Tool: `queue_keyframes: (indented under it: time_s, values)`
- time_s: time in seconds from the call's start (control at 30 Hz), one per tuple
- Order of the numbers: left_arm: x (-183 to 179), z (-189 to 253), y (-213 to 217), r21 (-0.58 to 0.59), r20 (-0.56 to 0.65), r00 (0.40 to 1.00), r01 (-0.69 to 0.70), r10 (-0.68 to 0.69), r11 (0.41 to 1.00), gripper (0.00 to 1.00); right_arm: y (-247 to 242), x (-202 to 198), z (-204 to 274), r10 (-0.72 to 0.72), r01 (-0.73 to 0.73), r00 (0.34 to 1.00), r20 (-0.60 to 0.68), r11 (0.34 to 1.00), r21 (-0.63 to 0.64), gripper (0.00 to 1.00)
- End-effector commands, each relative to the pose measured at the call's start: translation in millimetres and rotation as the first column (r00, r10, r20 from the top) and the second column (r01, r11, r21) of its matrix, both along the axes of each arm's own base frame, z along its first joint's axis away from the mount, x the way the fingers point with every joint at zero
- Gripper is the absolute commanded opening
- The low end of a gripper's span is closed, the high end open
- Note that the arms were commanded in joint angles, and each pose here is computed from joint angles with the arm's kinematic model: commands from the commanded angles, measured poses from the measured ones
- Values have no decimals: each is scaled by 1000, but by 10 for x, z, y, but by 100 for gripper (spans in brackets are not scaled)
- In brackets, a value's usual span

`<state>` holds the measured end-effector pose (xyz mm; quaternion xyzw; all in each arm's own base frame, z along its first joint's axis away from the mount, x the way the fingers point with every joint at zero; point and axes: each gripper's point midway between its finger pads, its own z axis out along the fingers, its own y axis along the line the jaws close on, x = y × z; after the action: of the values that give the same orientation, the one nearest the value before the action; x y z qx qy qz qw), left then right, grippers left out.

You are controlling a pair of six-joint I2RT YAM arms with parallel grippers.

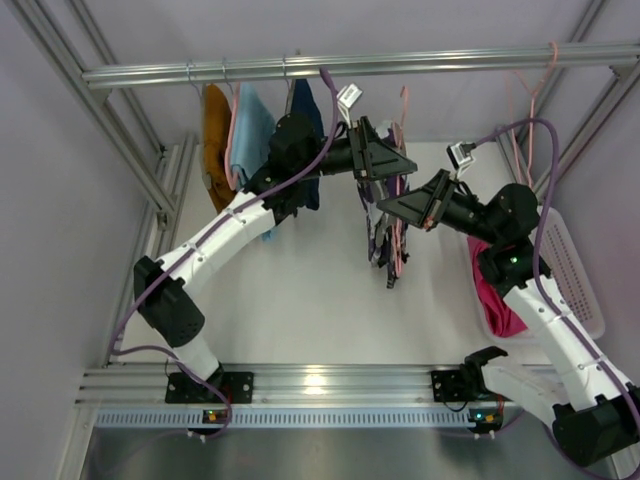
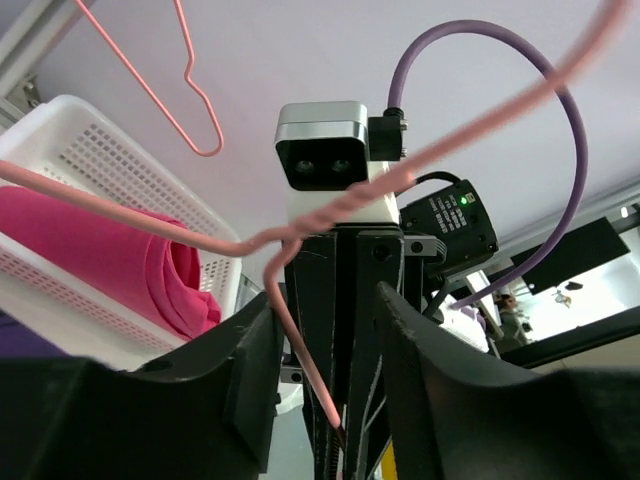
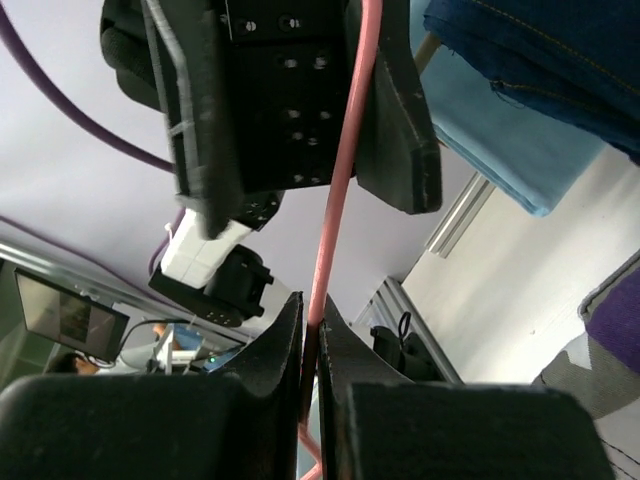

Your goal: Remove the trousers from the hanger

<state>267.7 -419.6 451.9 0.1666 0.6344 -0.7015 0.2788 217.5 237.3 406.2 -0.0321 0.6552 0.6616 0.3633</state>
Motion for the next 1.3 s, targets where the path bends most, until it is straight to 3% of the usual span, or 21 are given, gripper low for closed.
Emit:
queue_keyframes:
  time_s: [0.0,0.13,0.2,0.23,0.3,0.33,0.43,0.53,0.67,0.7,0.77,0.97,1.07,1.27]
  values:
    - [-223,462,9,-125,85,995,63,-52,990,45,-132,-240,692,-57,27,929,365,996,87,0]
    - [-252,495,28,-132,90,994,69,-57,989,26,-133,-225,673,-62,35,929,364,996,81,0]
    - [-261,553,48,-139,102,993,67,-53,988,11,-133,-214,640,-63,41,932,356,997,70,0]
    - [-278,598,68,-145,109,993,65,-49,987,6,-132,-200,614,-66,48,929,363,997,57,4]
    - [-283,678,104,-154,119,992,53,-35,987,0,-142,-187,584,-76,67,926,370,997,37,20]
    - [-298,713,133,-157,121,992,48,-29,986,0,-162,-174,529,-85,90,920,383,996,5,43]
    - [-309,748,216,-159,107,994,45,-28,986,0,-326,-103,553,-196,239,882,428,970,-49,70]
    - [-301,779,276,-170,93,995,44,-28,984,0,-564,-93,498,-297,394,822,485,913,-108,82]
    - [-205,810,356,-203,45,999,33,-25,979,0,-1023,-44,449,-466,642,674,573,753,-143,86]
    - [-195,848,373,-219,48,999,34,-24,975,0,-1157,36,339,-493,707,630,600,685,-179,85]
    - [-216,926,399,-239,48,998,44,-33,970,0,-1225,7,56,-444,724,619,648,642,-252,85]
    - [-243,1188,434,-280,77,996,54,-33,959,0,-1087,-267,-349,-297,647,633,715,709,-279,88]
    - [-245,1310,451,-298,94,995,48,-20,953,0,-1025,-198,-564,-262,627,646,717,717,-304,91]
    - [-198,1350,432,-300,96,995,34,-5,953,0,-870,28,-539,-248,602,652,716,744,-290,93]
